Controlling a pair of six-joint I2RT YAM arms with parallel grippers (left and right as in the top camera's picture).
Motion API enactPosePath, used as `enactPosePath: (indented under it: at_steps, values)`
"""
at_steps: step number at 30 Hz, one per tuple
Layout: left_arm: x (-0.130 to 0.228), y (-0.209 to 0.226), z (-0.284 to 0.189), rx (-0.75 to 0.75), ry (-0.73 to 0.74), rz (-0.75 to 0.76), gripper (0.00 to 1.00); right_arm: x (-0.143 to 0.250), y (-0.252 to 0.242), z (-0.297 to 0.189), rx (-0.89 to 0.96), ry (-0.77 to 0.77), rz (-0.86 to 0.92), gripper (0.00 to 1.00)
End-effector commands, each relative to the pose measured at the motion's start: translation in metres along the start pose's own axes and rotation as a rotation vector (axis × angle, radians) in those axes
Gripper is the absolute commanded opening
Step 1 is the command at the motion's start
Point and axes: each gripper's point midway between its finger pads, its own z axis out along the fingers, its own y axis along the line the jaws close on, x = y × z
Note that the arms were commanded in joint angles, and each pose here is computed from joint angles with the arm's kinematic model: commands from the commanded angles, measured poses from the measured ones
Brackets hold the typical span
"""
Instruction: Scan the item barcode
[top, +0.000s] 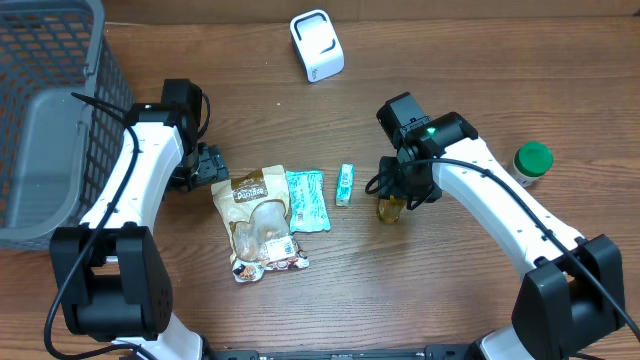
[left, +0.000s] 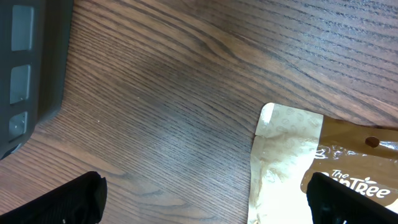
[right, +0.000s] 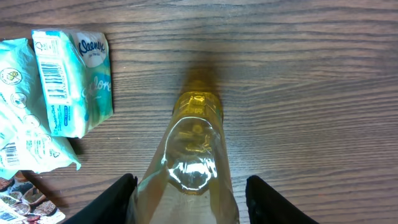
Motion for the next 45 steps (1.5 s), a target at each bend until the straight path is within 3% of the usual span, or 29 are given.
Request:
enactPosePath:
  at_steps: [1,8,11,15,26,38,45]
  values:
    - [-0.002,0.003,0.003,-0.022,-0.002,-0.009,0.99,-0.001,-0.001,0.0,0.001,-0.008,-0.002,0.5]
    - [-0.002,0.003,0.003,-0.022,-0.002,-0.009,1.0,0.0,-0.001,0.0,0.003,-0.005,-0.002,0.44]
    - [-0.002,0.003,0.003,-0.022,-0.002,-0.009,1.0,-0.001,-0.001,0.0,0.002,-0.006,-0.002,0.35]
    - [-0.002,0.003,0.003,-0.022,-0.002,-0.009,0.99,-0.003,0.0,-0.005,-0.002,-0.015,-0.001,0.3]
    - [-0.002,0.003,0.003,-0.022,-0.002,-0.009,1.0,-0.009,0.003,-0.055,-0.101,-0.116,-0.035,0.28]
    - [-0.002,0.003,0.003,-0.022,-0.002,-0.009,0.99,0.026,0.026,-0.144,-0.726,-0.106,-0.243,0.25]
    - [-0.002,0.003,0.003,-0.022,-0.002,-0.009,0.99,0.019,0.02,-0.149,-0.773,-0.132,-0.229,0.25]
